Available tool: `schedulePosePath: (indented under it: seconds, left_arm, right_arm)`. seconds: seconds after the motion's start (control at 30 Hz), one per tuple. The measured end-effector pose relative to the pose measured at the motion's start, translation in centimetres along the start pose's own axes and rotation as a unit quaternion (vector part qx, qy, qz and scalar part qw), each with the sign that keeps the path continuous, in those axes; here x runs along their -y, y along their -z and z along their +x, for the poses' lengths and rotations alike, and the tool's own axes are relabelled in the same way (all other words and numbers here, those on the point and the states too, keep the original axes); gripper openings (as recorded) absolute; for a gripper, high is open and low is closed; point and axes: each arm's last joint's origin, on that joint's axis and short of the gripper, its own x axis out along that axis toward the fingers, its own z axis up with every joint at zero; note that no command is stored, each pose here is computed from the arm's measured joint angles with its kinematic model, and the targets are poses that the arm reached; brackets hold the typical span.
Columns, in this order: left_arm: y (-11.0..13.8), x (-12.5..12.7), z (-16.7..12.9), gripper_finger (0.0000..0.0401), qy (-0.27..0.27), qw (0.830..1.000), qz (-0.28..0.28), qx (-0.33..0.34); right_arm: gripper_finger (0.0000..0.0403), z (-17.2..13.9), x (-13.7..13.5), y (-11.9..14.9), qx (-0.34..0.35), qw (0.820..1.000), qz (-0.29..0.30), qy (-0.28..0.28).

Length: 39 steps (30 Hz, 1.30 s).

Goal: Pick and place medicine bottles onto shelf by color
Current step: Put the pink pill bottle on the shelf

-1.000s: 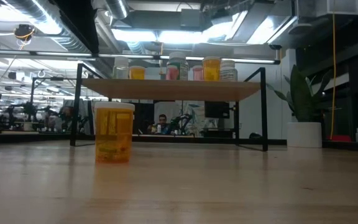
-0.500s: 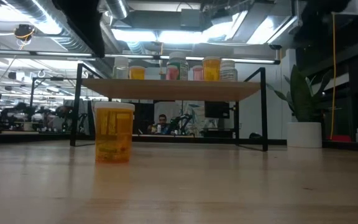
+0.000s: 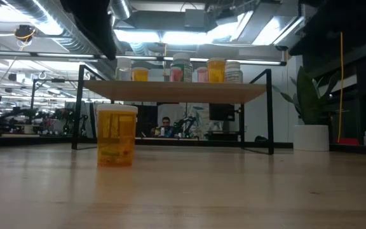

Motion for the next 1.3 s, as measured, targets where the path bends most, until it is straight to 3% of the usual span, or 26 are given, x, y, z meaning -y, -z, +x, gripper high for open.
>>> schedulePosePath:
  seconds: [0.17,0.3,0.4,0.5,0.9,1.3]
  left_arm:
    - [-0.3,0.1,0.1,0.0204,0.005,1.0,-0.023,0.009]
    - [-0.6,0.0,0.3,0.0204,0.008,0.999,-0.039,0.014]
    - [-0.6,0.2,1.3,0.0204,0.014,0.999,-0.041,-0.004]
    - [-0.9,0.2,2.1,0.0204,0.028,0.998,-0.047,-0.023]
    - [-0.8,0.4,7.5,0.0204,-0.001,0.997,-0.012,-0.08]
    - [-0.7,0.0,9.7,0.0204,-0.015,0.995,-0.01,-0.102]
  right_arm:
    - [0.0298,1.1,-2.0,1.5,0.014,0.998,-0.054,-0.003]
    - [0.0298,2.1,-3.0,2.7,0.02,0.994,-0.087,0.055]
    - [0.0298,2.8,-3.4,3.2,0.033,0.992,-0.064,0.108]
    - [0.0298,3.6,-3.6,3.6,0.025,0.991,-0.04,0.125]
    - [0.0298,5.8,-4.2,4.5,-0.003,0.991,-0.013,0.134]
    - [0.0298,6.4,-4.5,4.7,-0.01,0.993,0.003,0.114]
